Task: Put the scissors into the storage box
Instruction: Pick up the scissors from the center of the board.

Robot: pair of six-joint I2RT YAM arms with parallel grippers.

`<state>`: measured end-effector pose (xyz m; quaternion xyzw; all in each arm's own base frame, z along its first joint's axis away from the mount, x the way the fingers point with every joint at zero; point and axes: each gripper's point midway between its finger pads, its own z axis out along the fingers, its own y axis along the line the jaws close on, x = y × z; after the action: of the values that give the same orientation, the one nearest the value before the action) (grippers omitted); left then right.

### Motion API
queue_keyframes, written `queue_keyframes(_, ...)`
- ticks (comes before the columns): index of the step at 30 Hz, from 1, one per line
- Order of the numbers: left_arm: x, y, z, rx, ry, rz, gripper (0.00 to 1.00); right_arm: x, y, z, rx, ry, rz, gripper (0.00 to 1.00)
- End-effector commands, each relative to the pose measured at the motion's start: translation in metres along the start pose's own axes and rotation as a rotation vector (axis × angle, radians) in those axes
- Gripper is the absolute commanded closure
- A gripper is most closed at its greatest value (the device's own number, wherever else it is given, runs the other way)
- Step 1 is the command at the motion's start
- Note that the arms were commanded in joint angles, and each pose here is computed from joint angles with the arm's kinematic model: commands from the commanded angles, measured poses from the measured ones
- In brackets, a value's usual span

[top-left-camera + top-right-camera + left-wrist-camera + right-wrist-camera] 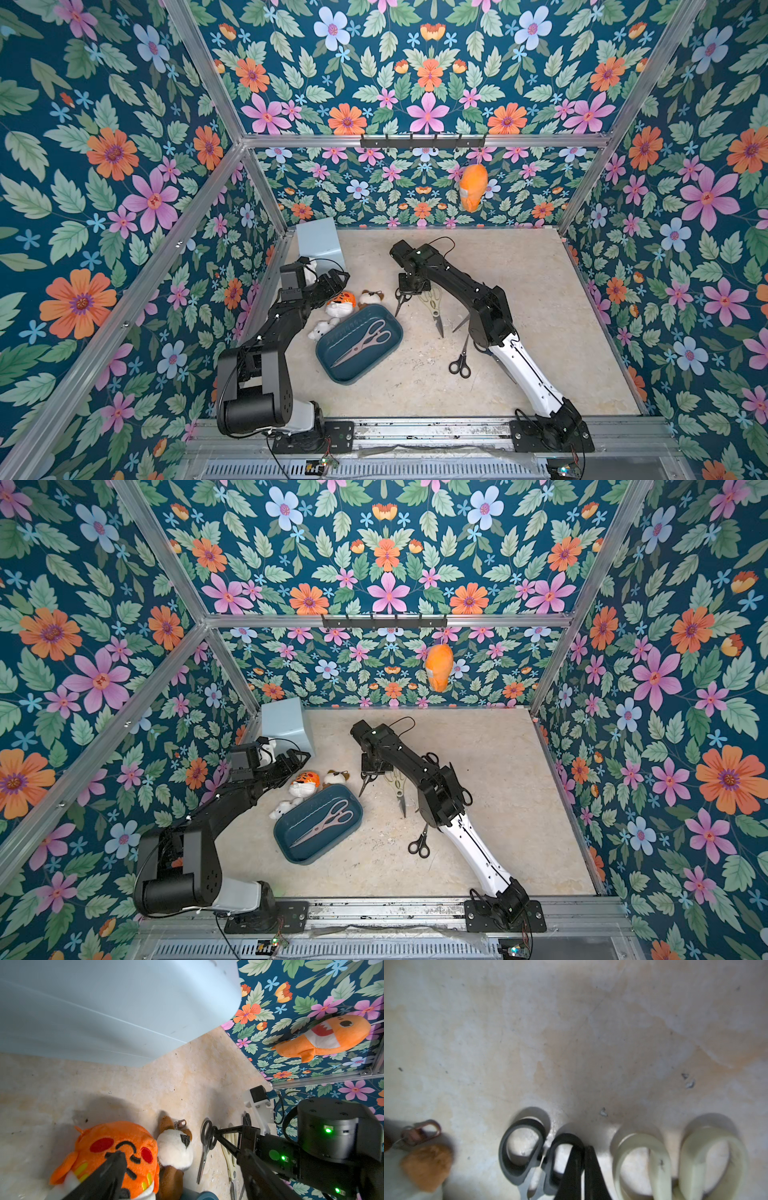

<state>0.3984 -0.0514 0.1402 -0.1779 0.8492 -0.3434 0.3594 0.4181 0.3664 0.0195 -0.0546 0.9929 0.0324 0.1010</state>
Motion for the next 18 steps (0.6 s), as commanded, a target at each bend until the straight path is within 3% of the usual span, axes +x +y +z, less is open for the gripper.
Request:
queue_keyframes(1,-0.003,-0.001,0.000,0.002,-0.009,0.006,0.09,0.004,-0.021,-0.004,0.067,0.023,-0.005,1.00)
queue_keyframes(6,-0.003,0.000,0.000,0.000,-0.008,0.008,0.09,-0.013,-0.021,-0.032,0.030,-0.037,0.011,1.00)
queue_keyframes(18,-0.002,0.000,0.000,0.000,-0.008,0.007,0.09,-0.016,-0.024,-0.052,0.032,-0.058,-0.003,1.00)
